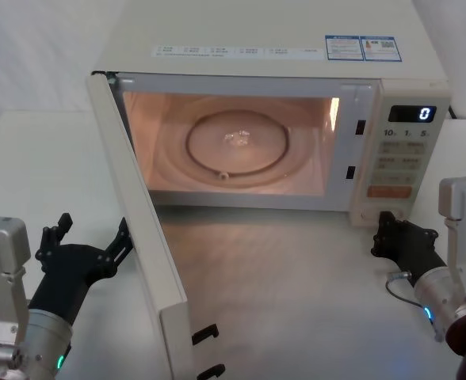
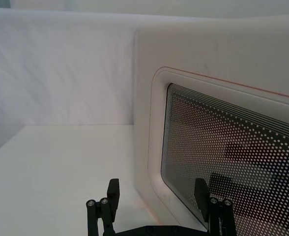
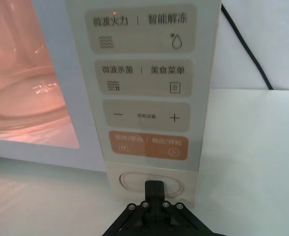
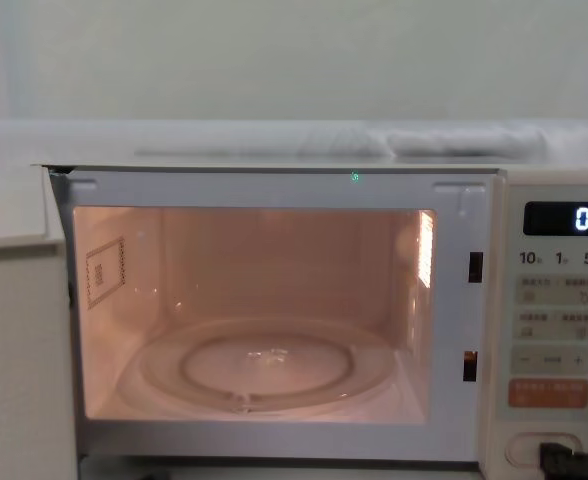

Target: Press the button to open the microwave door with one hand; close the microwave door with the other hand.

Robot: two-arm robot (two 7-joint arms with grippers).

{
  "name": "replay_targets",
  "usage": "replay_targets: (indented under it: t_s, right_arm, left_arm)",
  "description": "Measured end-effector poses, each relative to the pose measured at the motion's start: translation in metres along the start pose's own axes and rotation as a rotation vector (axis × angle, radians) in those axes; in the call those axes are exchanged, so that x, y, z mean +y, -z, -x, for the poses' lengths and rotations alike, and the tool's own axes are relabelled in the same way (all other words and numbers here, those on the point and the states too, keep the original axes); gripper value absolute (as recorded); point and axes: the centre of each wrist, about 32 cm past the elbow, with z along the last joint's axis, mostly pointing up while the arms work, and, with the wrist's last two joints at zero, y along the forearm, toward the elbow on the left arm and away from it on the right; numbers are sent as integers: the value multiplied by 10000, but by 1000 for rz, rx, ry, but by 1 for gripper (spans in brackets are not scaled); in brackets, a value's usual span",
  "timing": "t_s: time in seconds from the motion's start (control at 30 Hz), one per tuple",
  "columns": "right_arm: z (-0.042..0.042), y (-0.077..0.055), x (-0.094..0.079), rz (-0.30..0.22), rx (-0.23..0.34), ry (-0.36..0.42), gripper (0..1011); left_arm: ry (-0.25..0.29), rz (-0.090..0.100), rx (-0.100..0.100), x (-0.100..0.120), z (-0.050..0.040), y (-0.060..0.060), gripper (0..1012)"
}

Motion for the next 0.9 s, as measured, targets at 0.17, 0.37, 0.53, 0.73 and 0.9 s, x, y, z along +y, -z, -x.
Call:
replay_targets:
  t_s: [0.17, 0.37, 0.53, 0.73, 0.9]
  right_arm:
    - [3, -31, -61, -9, -5, -2, 0]
    - [5, -79, -193, -16, -16, -6, 0]
    - [-2, -131, -351, -28, -24, -1, 0]
    - [-33, -201, -526, -47, -40, 18, 0]
    - [-99, -261, -626, -66, -55, 45, 0]
  left_arm:
    - [0, 0, 0, 0, 0, 0, 1001]
    - [0, 0, 0, 0, 0, 0, 1001]
    - [0, 0, 0, 0, 0, 0, 1001]
    - [0, 0, 0, 0, 0, 0, 1001]
    - [0, 0, 0, 0, 0, 0, 1001]
